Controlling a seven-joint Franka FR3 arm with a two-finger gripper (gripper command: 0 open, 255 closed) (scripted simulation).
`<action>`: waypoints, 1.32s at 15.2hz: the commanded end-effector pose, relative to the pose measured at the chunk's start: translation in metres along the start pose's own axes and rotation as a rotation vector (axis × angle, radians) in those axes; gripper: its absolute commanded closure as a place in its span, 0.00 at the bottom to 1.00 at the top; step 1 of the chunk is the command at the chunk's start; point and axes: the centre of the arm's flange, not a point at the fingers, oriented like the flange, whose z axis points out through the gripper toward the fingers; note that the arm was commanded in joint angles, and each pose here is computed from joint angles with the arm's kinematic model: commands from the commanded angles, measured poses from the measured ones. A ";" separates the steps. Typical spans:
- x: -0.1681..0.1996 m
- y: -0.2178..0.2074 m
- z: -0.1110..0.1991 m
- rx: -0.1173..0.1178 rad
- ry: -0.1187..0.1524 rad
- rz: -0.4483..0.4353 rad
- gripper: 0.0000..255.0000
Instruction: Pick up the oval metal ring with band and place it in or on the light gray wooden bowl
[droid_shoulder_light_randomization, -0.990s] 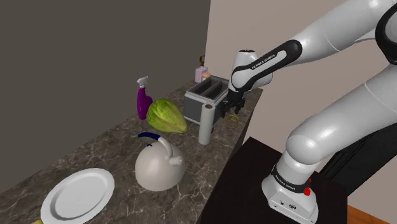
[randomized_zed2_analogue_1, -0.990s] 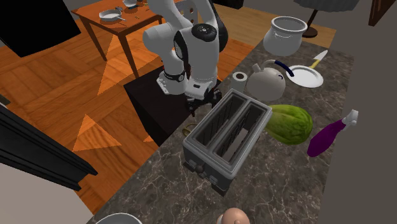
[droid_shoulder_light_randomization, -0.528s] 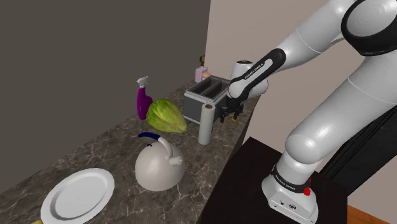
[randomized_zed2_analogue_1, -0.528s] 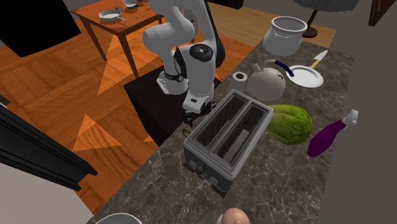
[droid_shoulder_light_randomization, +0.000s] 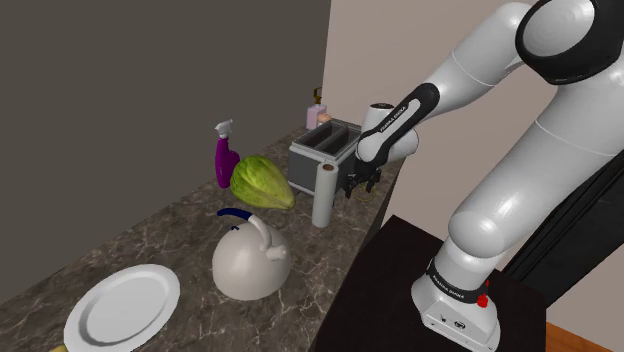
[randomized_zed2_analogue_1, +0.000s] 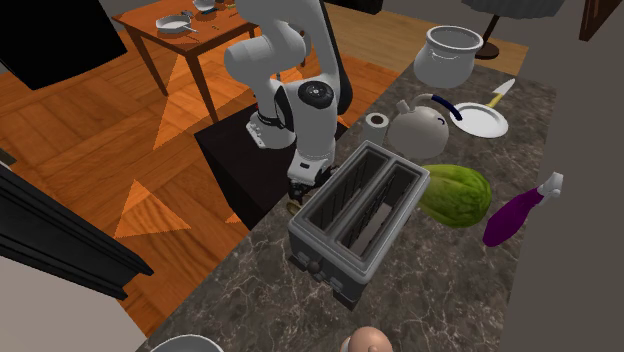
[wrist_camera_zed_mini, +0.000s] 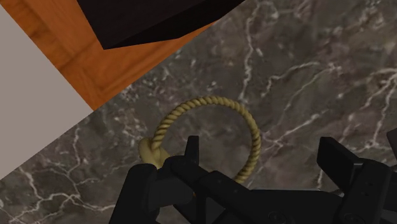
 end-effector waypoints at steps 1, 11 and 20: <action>0.000 0.000 0.000 0.000 0.000 0.000 0.00; 0.000 0.000 0.000 0.000 0.000 0.000 1.00; 0.002 0.000 -0.037 0.000 0.000 0.000 1.00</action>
